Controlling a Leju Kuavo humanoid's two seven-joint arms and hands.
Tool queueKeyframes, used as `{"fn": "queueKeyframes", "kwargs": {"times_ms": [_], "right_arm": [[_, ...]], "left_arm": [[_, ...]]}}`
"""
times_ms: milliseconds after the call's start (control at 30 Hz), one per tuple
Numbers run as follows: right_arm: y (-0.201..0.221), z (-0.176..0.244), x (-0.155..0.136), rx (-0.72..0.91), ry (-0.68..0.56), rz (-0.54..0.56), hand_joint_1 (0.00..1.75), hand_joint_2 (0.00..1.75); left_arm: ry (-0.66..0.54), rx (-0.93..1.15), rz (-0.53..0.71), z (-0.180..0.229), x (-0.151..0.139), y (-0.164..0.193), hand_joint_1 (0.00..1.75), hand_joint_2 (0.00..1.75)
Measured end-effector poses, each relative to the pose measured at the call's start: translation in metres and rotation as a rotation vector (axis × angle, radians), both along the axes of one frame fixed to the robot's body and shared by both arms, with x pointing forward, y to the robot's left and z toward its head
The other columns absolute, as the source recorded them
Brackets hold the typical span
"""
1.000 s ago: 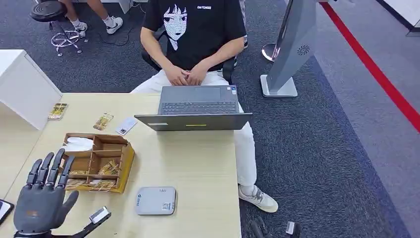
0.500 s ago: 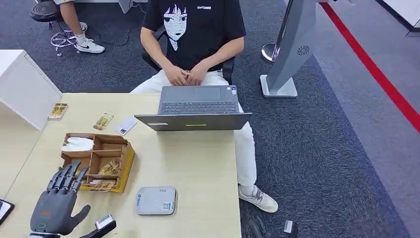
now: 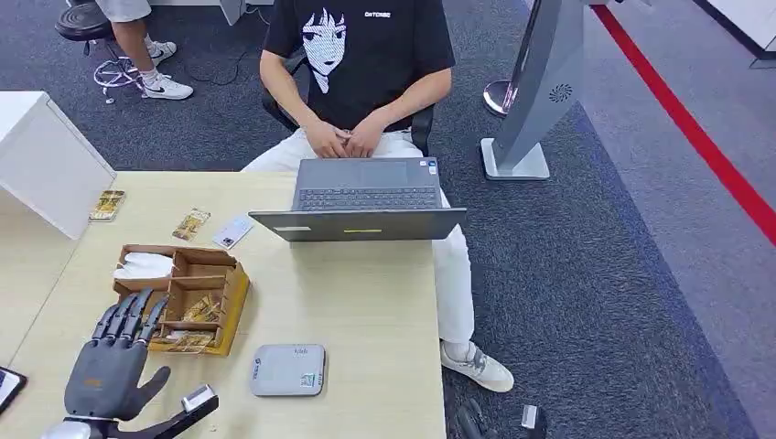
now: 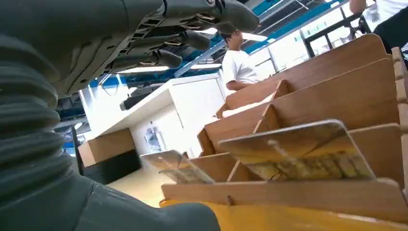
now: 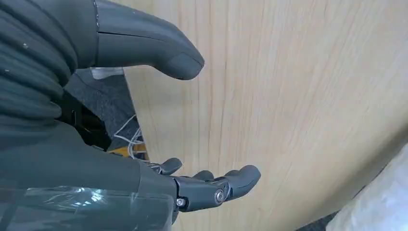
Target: Pass the card to the sensor for recognition and then transmit it.
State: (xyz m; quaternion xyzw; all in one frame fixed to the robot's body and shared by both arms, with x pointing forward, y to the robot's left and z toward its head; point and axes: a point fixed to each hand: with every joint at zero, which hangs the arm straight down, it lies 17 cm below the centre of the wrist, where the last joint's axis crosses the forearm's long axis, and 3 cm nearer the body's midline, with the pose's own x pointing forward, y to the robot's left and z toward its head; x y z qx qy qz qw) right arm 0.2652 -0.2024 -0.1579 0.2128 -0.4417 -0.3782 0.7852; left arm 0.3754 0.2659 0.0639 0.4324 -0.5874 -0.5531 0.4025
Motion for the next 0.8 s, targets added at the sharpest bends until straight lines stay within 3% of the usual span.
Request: {"fn": "queueKeyframes", "kwargs": {"times_ms": [300,800], "right_arm": [[0.006,0.001,0.002,0.003,-0.001,0.025,0.00,1.75],[0.012,0.003,0.003,0.013,-0.006,0.049,0.00,1.75]], "left_arm": [[0.011,-0.033,-0.007,-0.004,0.015,-0.011,0.00,1.75],[0.043,-0.051,-0.011,-0.018,0.016,-0.022,0.00,1.75]]}}
